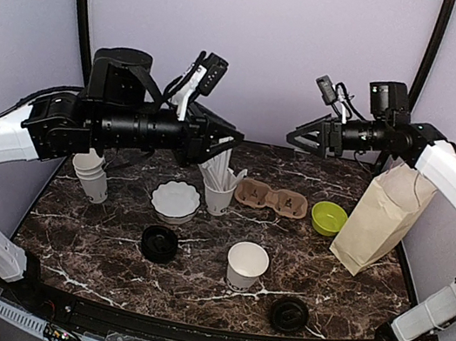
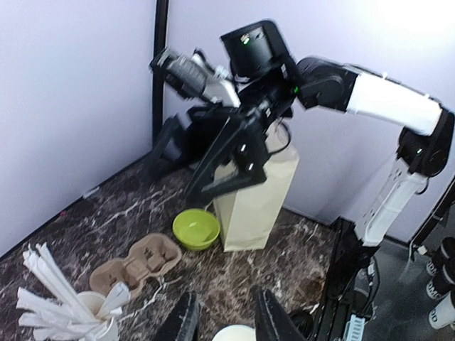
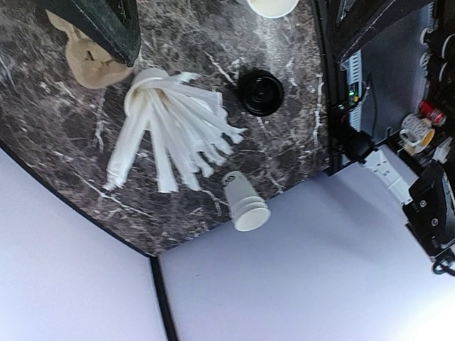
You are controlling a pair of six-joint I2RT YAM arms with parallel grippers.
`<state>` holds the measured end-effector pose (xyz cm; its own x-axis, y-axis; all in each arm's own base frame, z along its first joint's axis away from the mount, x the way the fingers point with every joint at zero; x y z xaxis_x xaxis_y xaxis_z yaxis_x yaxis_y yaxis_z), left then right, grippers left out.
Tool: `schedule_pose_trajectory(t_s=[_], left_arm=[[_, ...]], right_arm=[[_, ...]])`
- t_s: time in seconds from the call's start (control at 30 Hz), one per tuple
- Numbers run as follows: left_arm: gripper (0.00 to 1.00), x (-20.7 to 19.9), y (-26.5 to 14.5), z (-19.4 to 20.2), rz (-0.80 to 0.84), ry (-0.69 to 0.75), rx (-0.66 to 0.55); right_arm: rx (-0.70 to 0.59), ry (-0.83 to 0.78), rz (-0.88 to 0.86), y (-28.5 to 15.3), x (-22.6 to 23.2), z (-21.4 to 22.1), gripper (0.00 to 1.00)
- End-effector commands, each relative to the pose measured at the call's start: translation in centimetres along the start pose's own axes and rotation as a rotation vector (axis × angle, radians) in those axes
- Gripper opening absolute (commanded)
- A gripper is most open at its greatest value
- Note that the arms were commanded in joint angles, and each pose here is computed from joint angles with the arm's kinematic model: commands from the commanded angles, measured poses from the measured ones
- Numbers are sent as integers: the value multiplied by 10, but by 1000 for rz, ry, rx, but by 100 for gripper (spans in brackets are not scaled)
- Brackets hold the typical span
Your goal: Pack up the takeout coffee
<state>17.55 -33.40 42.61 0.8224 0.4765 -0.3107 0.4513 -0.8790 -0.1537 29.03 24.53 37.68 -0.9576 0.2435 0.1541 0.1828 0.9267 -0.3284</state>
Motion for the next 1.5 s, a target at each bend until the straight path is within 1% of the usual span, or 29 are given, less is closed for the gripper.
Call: schedule_pose_trajectory(t_s=[0.0,0.07,0.13,0.2,0.23,0.27,0.33,0.37,0.4,0.47,0.53,0.63,0.77,0.9,1.1,1.33,1.47], left_arm=[[33,24,5,47,-129,81,216],[38,22,7,57,-104,96,278],[41,16,9,66,-48,118,337],[46,14,9,74,-30,186,380],[50,15,10,80,-39,200,410],[51,15,11,83,-43,223,423],[59,24,17,90,-105,250,458],[60,28,19,90,-143,262,453],[66,31,21,92,-162,266,452],[73,38,25,91,-218,268,417],[75,40,30,88,-242,263,376],[77,44,35,84,-281,244,335],[78,47,38,87,-308,228,338],[78,50,37,88,-336,215,344],[78,52,29,83,-358,208,325],[78,53,26,88,-360,209,336],[78,54,24,90,-369,181,338]], right_arm=[[62,-31,175,-26,-17,26,91],[140,-74,191,-32,-16,46,90],[249,-144,179,-38,-8,70,89],[372,-212,125,-46,7,101,88],[435,-256,79,-50,17,118,88],[484,-292,43,-54,26,133,89],[568,-363,-32,-58,44,162,94],[609,-388,-67,-59,53,175,97],[654,-411,-93,-57,61,188,98],[755,-464,-135,-50,76,216,99],[826,-518,-154,-42,85,237,99],[859,-562,-182,-31,94,251,99],[854,-637,-209,-16,107,257,99],[852,-668,-263,-4,125,270,98],[903,-768,-339,3,152,294,99],[908,-787,-351,11,154,301,99],[909,-789,-380,18,159,306,98]])
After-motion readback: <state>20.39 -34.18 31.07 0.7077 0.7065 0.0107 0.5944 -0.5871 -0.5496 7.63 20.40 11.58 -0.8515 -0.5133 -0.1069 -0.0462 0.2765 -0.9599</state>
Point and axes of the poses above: each gripper's point midway between its finger pads, its own y axis out along the fingers, its own x axis along the line the jaws close on, z = x × y, the point moved 6 cm from there along -y, back along the fingers, and after that the axes turned 10 degrees about -y, right-handed, at the moved point
